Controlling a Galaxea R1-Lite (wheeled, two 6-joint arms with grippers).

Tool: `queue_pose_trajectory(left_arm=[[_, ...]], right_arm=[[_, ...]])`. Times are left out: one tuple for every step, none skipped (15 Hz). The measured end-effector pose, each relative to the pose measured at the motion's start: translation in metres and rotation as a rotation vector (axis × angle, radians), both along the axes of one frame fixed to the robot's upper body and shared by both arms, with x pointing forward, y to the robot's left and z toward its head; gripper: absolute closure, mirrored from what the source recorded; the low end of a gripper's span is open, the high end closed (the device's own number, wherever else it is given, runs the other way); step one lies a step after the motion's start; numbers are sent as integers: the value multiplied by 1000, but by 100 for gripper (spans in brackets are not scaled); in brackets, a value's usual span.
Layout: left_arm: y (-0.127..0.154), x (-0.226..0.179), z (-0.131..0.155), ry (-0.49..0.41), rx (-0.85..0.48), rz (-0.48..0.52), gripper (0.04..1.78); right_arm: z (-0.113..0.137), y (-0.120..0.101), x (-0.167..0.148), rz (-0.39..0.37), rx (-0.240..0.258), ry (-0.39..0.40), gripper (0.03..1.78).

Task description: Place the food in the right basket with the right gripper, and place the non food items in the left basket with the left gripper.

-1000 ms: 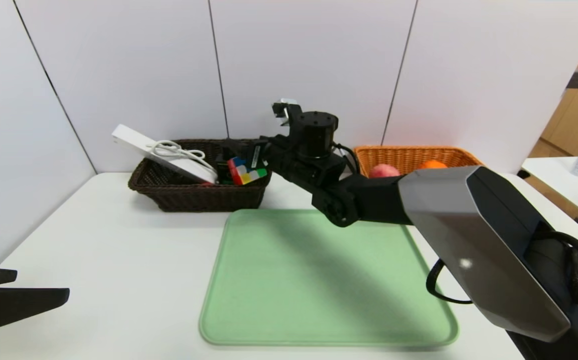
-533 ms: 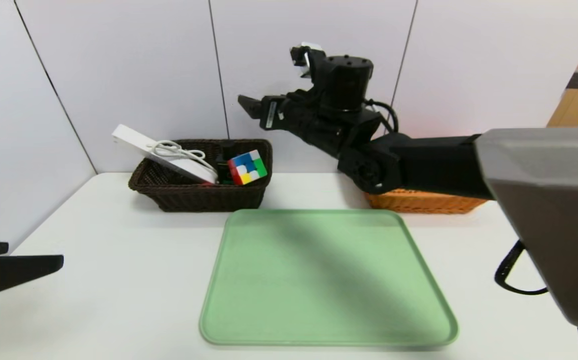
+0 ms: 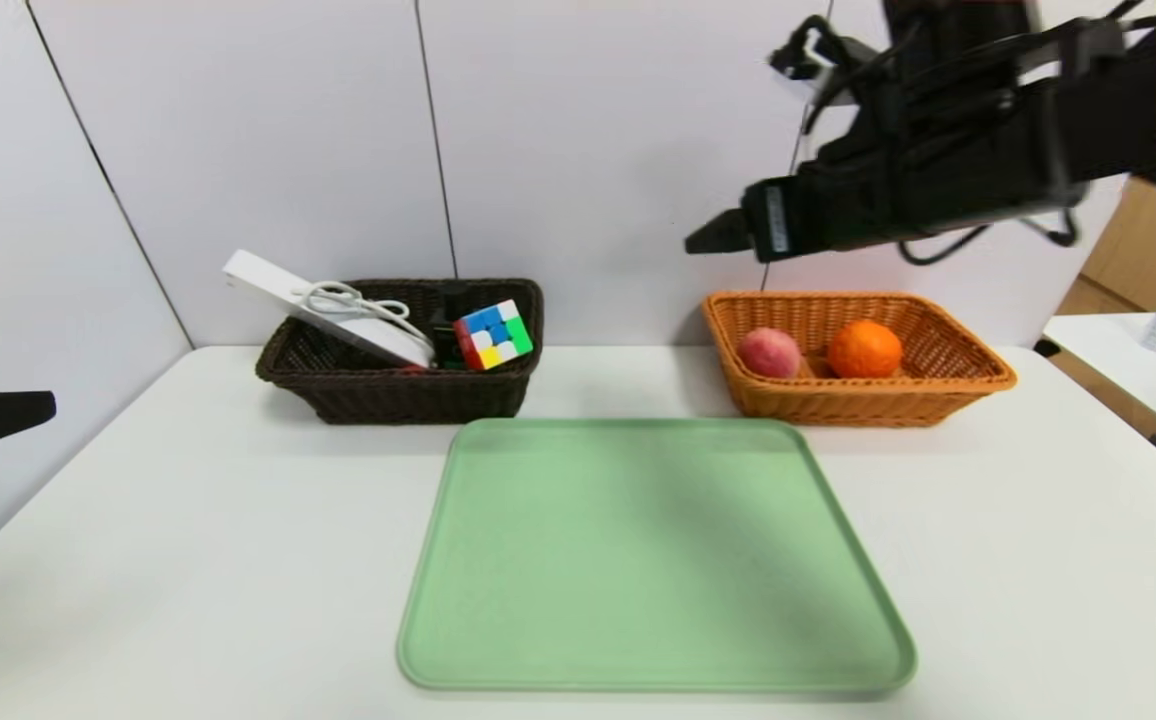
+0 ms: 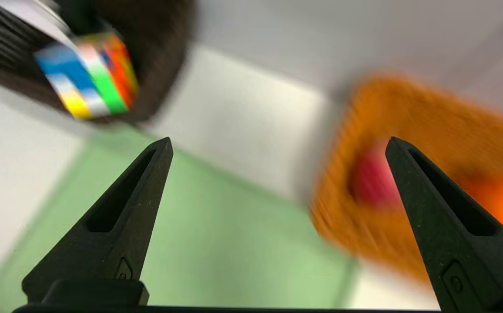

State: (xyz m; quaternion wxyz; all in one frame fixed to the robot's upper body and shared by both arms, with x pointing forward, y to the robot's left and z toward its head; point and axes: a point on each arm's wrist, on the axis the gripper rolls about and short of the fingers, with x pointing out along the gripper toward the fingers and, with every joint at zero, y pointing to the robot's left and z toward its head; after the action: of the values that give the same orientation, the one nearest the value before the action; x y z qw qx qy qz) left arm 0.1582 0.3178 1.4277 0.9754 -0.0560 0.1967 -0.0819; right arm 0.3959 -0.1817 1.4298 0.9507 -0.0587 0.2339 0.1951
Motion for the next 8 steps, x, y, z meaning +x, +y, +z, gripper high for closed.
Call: queue_pose_trajectory(left_arm=[[2, -1, -2, 20, 27, 49, 13], [4, -2, -5, 41, 51, 102, 13], [6, -4, -6, 52, 63, 147, 13], [9, -6, -7, 56, 66, 184, 13], [12, -12, -7, 53, 66, 215, 13], [14, -18, -8, 45, 64, 239, 13], [15, -26, -9, 37, 60, 254, 13], [17, -38, -10, 24, 52, 256, 13]], right_arm=[[2, -22, -15, -75, -46, 77, 12], [1, -42, -29, -150, -87, 138, 12], [2, -62, -43, -221, -117, 179, 12], [3, -78, -56, -271, -126, 191, 12], [3, -90, -71, -308, -126, 194, 12], [4, -102, -87, -343, -121, 190, 12], [2, -113, -103, -375, -118, 191, 12], [0, -124, -122, -409, -111, 185, 12]])
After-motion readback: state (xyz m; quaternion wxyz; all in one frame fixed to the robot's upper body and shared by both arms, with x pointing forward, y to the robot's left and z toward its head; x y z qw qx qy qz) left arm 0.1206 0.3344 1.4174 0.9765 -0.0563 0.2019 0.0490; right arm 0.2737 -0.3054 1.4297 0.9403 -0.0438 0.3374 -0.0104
